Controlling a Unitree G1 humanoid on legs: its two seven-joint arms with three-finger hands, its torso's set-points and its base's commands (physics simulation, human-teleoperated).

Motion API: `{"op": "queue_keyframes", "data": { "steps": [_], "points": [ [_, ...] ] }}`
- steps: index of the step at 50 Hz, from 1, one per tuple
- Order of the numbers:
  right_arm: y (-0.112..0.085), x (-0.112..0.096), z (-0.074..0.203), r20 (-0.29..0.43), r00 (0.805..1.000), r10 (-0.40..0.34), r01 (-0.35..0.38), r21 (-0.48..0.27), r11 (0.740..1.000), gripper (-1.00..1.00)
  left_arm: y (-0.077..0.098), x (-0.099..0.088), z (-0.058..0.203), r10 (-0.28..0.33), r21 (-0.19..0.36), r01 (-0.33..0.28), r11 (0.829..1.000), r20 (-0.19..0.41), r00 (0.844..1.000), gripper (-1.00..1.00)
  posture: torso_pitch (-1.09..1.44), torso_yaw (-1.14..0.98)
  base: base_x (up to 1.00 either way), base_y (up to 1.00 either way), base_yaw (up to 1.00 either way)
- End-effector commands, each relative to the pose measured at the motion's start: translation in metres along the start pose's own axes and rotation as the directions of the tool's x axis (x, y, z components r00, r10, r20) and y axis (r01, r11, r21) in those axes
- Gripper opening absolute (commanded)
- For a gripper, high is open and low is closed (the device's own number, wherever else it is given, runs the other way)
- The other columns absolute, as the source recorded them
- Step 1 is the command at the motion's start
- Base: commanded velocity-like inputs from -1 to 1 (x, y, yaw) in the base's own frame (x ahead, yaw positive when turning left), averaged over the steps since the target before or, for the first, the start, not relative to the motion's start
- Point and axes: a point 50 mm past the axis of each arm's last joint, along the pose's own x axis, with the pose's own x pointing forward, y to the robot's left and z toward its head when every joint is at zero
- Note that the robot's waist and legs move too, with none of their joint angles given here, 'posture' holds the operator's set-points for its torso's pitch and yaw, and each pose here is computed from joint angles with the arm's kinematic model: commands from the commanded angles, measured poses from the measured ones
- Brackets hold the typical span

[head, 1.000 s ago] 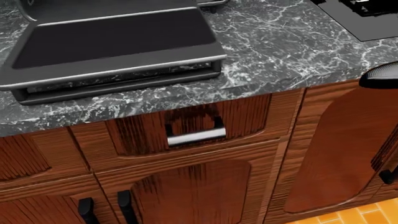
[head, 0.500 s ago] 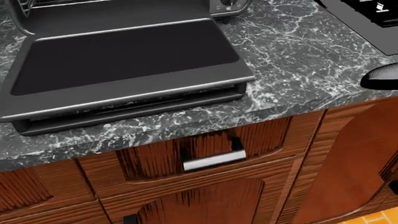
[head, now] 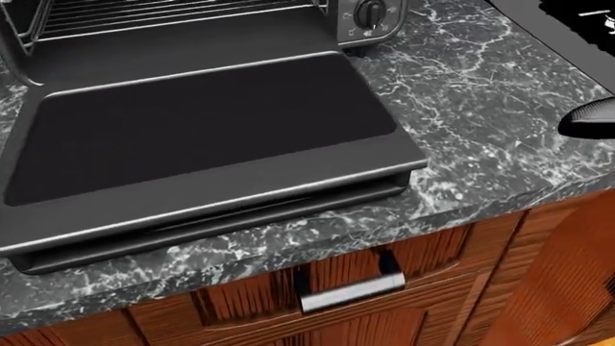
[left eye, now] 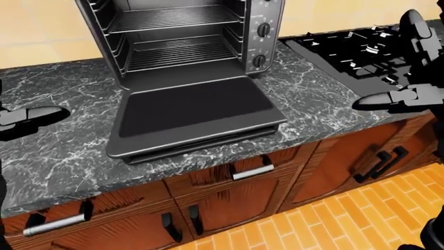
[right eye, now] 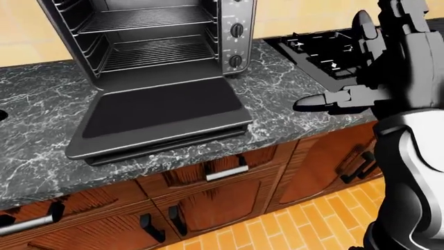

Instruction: Close the toaster oven door.

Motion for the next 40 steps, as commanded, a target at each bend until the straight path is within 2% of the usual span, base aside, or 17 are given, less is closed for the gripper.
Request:
{"op": "queue_keyframes", "data": {
  "steps": [1, 25, 30, 35, 36, 38, 40],
  "points": [
    [0.002, 0.0, 0.018, 0.099, 0.995, 0.014, -0.011, -0.022, 1.0, 1.0, 0.001, 0.001, 0.02, 0.006, 0.02, -0.008, 1.0, 0.103, 0.995, 1.0, 0.0, 0.0, 0.14, 0.05, 0.0],
    [-0.001, 0.0, 0.018, 0.098, 0.995, 0.005, -0.003, -0.025, 1.0, 1.0, 0.003, 0.0, 0.022, 0.01, 0.018, -0.012, 1.0, 0.107, 0.994, 1.0, 0.0, 0.0, 0.14, 0.05, 0.0],
    [-0.006, 0.005, 0.013, 0.067, 0.996, -0.054, 0.057, -0.032, 0.998, 1.0, 0.003, 0.0, 0.022, 0.011, 0.019, -0.013, 1.0, 0.107, 0.994, 1.0, 0.0, 0.0, 0.03, 0.01, 0.0],
    [-0.007, 0.006, 0.012, 0.053, 0.997, -0.061, 0.063, -0.038, 0.997, 1.0, 0.004, 0.0, 0.024, 0.012, 0.021, -0.014, 1.0, 0.109, 0.994, 1.0, 0.0, 0.0, 0.0, 0.0, 0.0],
    [-0.008, 0.008, 0.009, 0.063, 0.995, -0.081, 0.087, -0.093, 0.992, 1.0, 0.004, 0.0, 0.023, 0.012, 0.021, -0.014, 1.0, 0.107, 0.994, 1.0, 0.0, 0.0, 0.0, 0.0, 0.0],
    [-0.009, 0.01, 0.007, 0.071, 0.991, -0.11, 0.118, -0.125, 0.985, 1.0, 0.005, 0.0, 0.023, 0.013, 0.022, -0.016, 1.0, 0.107, 0.994, 1.0, 0.0, 0.0, 0.0, 0.0, 0.0],
    [-0.012, 0.013, 0.007, 0.074, 0.985, -0.155, 0.163, -0.126, 0.979, 1.0, 0.006, 0.0, 0.023, 0.015, 0.022, -0.018, 1.0, 0.108, 0.994, 1.0, 0.0, 0.0, 0.0, 0.0, 0.0]
  ]
}}
